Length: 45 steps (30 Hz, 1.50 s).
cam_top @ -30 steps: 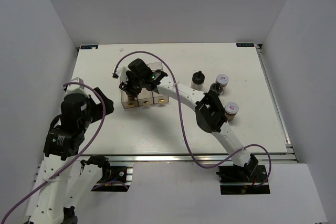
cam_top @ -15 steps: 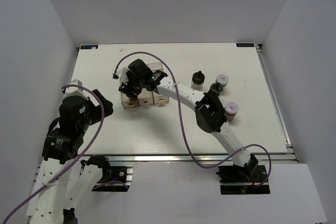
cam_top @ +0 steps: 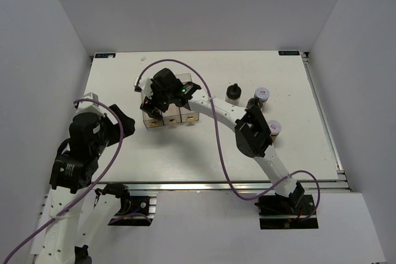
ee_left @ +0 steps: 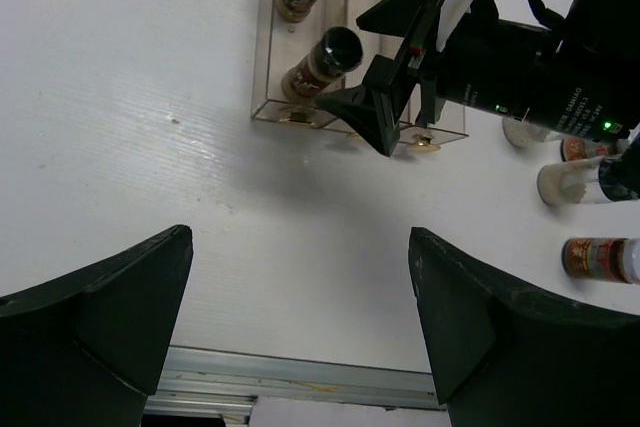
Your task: Organize the condiment bottles
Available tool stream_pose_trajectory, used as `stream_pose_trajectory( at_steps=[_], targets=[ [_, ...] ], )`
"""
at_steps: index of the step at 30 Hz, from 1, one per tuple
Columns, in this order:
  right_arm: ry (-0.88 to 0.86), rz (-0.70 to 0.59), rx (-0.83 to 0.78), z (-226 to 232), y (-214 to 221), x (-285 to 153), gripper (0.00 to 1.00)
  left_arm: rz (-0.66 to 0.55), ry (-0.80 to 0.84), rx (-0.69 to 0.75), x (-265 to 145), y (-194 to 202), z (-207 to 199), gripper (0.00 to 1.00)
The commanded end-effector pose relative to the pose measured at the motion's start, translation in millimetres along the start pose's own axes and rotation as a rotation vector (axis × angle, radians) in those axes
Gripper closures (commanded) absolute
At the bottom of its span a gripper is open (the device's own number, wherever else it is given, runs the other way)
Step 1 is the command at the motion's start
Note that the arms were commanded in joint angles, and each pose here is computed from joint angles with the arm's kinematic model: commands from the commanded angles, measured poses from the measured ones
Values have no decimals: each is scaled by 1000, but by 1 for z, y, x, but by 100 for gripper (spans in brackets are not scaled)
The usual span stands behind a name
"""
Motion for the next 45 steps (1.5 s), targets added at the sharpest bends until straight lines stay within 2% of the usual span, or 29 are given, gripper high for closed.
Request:
stream_pose_trajectory(
  at_steps=[1, 9, 15, 18, 22, 24, 30, 31, 32, 34, 35, 36, 38, 45],
  targets=[
    [9, -145, -16, 2, -52, -60, 11, -47, 110, 19, -5, -13, -14, 2],
    [-7, -169, 44, -3, -55, -121, 11, -15, 306, 53, 3, -25, -41, 2],
    [-46, -216, 127, -27, -48, -193, 11, 58, 480, 51, 25, -34, -70, 8],
    [-8, -267, 222, -46, -41, -240, 11, 82, 543, 39, 42, -39, -84, 11],
    [155, -284, 323, -81, -17, -291, 11, 147, 602, 80, 61, -34, -115, 11],
    [251, -272, 387, -93, 4, -315, 11, 198, 590, 133, 78, -27, -138, 10],
    [358, -244, 578, -111, 68, -365, 11, 301, 533, 260, 123, -2, -198, 3],
    [372, -241, 597, -111, 75, -371, 11, 350, 507, 297, 139, 16, -211, 2],
    [388, -244, 589, -109, 78, -378, 11, 311, 484, 307, 144, 7, -223, 2],
    [429, -222, 618, -111, 96, -385, 11, 344, 459, 356, 157, 19, -237, 2],
    [439, -228, 624, -108, 98, -390, 11, 383, 415, 384, 178, 35, -242, 2],
    [451, -231, 638, -109, 104, -395, 11, 349, 407, 407, 182, 29, -252, 2],
    [460, -230, 655, -106, 111, -398, 11, 380, 386, 462, 203, 51, -265, 2],
    [480, -228, 685, -105, 126, -409, 11, 354, 452, 561, 240, 81, -306, 2]
  ],
)
Point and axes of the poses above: each gripper's point midway between its finger pads, its own x axis out along the fingers, its own z axis along the line the jaws close on, y = z × x, the point moved 8 cm from there along -x, back along the fingers, and after that the axes turned 2 degrees about x, right-handed, at the moved point
